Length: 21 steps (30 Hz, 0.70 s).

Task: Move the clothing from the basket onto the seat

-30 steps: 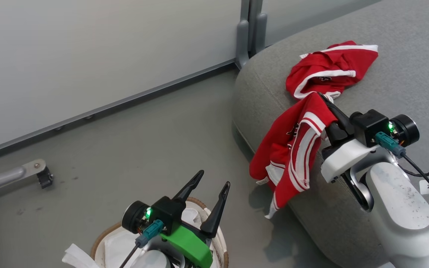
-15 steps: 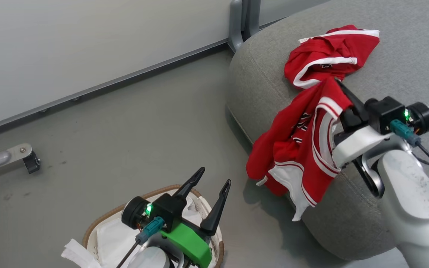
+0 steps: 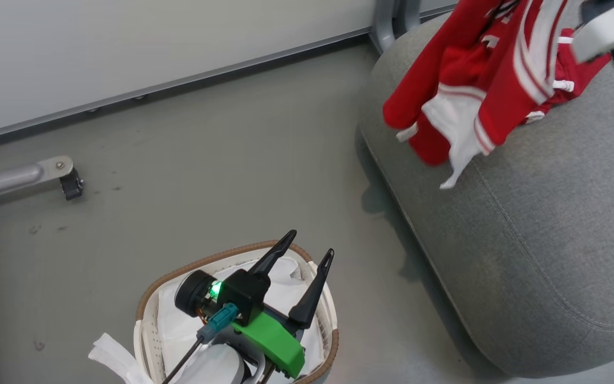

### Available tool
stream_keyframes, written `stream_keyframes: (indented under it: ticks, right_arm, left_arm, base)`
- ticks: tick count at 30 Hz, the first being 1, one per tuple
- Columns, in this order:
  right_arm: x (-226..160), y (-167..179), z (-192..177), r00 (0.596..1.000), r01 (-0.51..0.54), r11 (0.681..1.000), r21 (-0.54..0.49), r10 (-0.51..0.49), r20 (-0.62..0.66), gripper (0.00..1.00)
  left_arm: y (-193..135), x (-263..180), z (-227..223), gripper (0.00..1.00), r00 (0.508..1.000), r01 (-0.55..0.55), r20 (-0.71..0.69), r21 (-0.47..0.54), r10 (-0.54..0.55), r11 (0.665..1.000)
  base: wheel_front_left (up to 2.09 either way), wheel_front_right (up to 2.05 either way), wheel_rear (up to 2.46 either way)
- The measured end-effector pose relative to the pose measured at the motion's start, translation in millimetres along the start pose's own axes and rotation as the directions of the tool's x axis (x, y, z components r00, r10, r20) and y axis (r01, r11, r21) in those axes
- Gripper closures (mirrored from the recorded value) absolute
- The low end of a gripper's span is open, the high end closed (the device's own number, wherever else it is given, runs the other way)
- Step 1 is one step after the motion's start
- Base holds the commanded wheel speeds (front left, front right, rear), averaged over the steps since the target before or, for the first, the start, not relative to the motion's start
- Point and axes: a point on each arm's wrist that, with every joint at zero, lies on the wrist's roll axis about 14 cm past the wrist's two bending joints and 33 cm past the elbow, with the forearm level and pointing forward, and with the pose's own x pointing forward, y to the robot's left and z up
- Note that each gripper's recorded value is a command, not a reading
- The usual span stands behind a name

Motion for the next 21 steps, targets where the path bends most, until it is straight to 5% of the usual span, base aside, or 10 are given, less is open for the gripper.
stream_keyframes:
  ticks: [14, 21]
  right_arm:
    - [79.4, -120.0, 50.6, 0.983, 0.178, 0.945, -0.274, -0.180, 0.019, 1.00]
    - [82.9, -135.3, -10.4, 0.968, 0.203, 0.938, -0.281, -0.236, -0.087, 1.00]
  left_arm:
    - [40.5, -0.9, -6.3, 0.00, 0.998, -0.061, 0.000, 0.002, 0.061, 0.998]
    - [52.4, 5.0, -22.8, 0.00, 0.998, -0.058, -0.021, -0.021, 0.057, 0.998]
  base:
    - [0.00, 0.00, 0.00]
    - [0.00, 0.00, 0.00]
